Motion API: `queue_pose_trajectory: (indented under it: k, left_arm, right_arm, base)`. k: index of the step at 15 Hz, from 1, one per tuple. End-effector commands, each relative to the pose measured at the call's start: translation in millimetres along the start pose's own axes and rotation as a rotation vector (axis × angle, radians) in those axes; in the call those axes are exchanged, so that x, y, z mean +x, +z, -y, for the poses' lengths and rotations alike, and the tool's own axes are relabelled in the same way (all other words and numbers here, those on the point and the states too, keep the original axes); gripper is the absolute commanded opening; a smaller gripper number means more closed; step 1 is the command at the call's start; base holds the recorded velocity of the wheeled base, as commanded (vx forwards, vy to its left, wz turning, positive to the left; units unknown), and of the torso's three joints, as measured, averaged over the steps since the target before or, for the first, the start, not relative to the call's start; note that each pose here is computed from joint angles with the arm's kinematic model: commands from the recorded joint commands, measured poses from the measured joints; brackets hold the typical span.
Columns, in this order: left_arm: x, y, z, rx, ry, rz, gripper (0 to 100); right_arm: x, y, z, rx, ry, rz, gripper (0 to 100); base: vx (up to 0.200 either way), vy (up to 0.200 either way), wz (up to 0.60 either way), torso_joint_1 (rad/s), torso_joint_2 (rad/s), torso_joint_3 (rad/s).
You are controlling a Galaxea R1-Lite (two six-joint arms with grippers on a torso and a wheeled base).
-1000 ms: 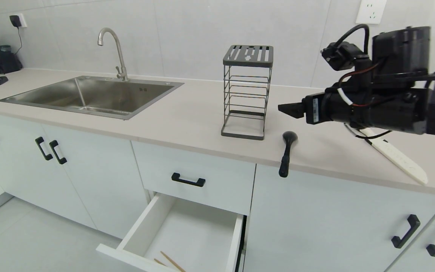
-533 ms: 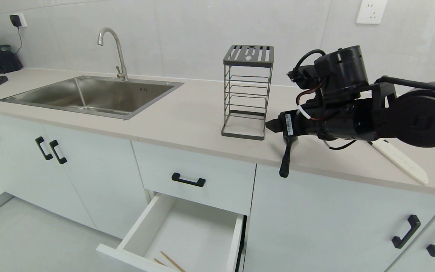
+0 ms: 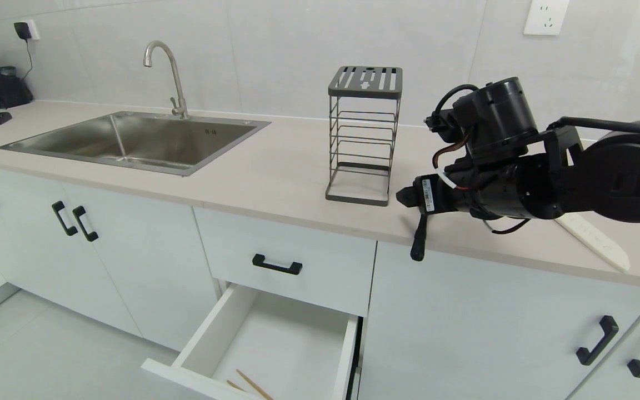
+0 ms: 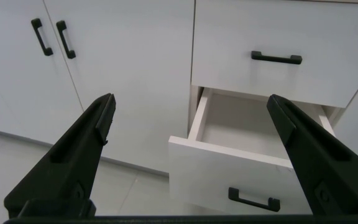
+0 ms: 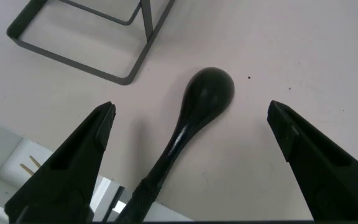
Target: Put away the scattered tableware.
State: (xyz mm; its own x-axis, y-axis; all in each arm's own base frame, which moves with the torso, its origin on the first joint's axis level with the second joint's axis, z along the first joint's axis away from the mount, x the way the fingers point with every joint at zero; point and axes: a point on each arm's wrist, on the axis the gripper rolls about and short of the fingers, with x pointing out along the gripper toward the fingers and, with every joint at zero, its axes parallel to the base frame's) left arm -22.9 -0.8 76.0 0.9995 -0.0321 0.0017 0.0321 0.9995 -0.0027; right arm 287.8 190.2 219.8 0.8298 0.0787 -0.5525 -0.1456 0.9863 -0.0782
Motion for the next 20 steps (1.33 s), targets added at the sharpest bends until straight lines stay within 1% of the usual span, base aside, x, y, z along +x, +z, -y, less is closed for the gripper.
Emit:
queue_pose_trajectory:
  k: [1, 3, 5, 8, 12, 15, 16, 20]
  left_arm:
    - [0.1, 0.0, 0.0, 0.000, 0.001, -0.002, 100]
    - [0.1, 0.0, 0.0, 0.000, 0.000, -0.002, 100]
    - [0.1, 0.0, 0.0, 0.000, 0.000, -0.002, 100]
    - [0.1, 0.0, 0.0, 0.000, 0.000, -0.002, 100]
    - [0.1, 0.0, 0.0, 0.000, 0.000, -0.002, 100]
    - [0.1, 0.0, 0.0, 0.000, 0.000, -0.002, 100]
    - [0.1, 0.0, 0.0, 0.000, 0.000, -0.002, 100]
    - [0.1, 0.0, 0.0, 0.000, 0.000, -0.002, 100]
  right_arm:
    - [4.0, -2.6, -1.8, -0.005, -0.001, -0.013, 100]
    - [14.5, -8.5, -6.0, 0.015, -0.006, -0.040, 100]
    - [19.0, -12.9, -13.3, 0.010, 0.002, -0.055, 100]
    - [28.2, -17.8, -16.6, 0.001, -0.003, -0.077, 100]
    - [33.2, -19.0, -16.8, 0.017, -0.011, -0.084, 100]
    - [35.4, -18.0, -11.8, 0.037, -0.022, -0.085, 100]
    - [36.1, -17.5, -10.3, 0.045, -0.026, -0.084, 0]
    - [44.0, -18.0, -2.3, 0.060, -0.052, -0.095, 0]
  base:
    - [0.000, 0.000, 0.00, 0.000, 0.00, 0.000]
    - [0.000, 0.000, 0.00, 0.000, 0.00, 0.000]
    - [0.000, 0.000, 0.00, 0.000, 0.00, 0.000]
    - [0.000, 0.000, 0.00, 0.000, 0.00, 0.000]
    - [0.000, 0.000, 0.00, 0.000, 0.00, 0.000]
    - [0.000, 0.000, 0.00, 0.000, 0.00, 0.000]
    - [0.000, 0.000, 0.00, 0.000, 0.00, 0.000]
    - [0.000, 0.000, 0.00, 0.000, 0.00, 0.000]
